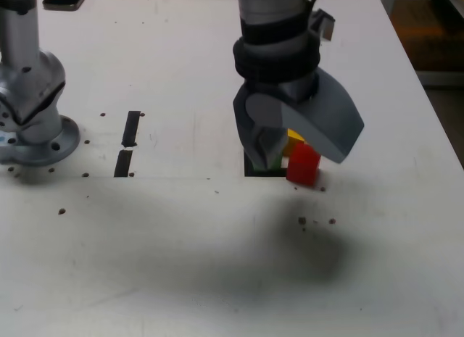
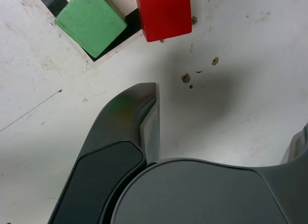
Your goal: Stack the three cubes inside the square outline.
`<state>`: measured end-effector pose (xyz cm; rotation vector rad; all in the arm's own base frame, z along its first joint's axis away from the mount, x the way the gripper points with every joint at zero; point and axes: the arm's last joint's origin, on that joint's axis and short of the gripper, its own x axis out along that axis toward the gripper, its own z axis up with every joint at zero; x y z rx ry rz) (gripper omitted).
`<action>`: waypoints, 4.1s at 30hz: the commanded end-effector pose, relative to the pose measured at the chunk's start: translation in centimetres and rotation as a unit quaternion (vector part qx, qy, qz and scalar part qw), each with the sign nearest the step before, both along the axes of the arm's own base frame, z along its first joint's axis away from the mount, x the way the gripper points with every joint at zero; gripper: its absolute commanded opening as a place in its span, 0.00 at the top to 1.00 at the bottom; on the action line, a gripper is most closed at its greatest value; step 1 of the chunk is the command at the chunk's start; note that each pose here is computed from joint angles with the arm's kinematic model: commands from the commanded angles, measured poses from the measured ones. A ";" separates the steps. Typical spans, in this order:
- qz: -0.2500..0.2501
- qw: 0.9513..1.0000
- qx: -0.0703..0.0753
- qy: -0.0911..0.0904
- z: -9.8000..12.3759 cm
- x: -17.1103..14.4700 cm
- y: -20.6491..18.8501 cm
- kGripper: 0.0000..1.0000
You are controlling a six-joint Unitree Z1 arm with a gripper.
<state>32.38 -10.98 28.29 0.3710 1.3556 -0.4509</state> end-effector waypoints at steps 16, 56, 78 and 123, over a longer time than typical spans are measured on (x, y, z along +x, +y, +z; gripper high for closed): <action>0.024 0.996 -0.059 0.070 -3.5 1.6 1.3 0.01; 0.000 0.993 -0.114 0.022 -6.2 3.4 8.1 0.00; 0.100 0.994 -0.049 0.022 -6.3 0.8 15.1 0.00; 0.015 0.998 -0.058 -0.028 -5.0 0.6 6.3 0.02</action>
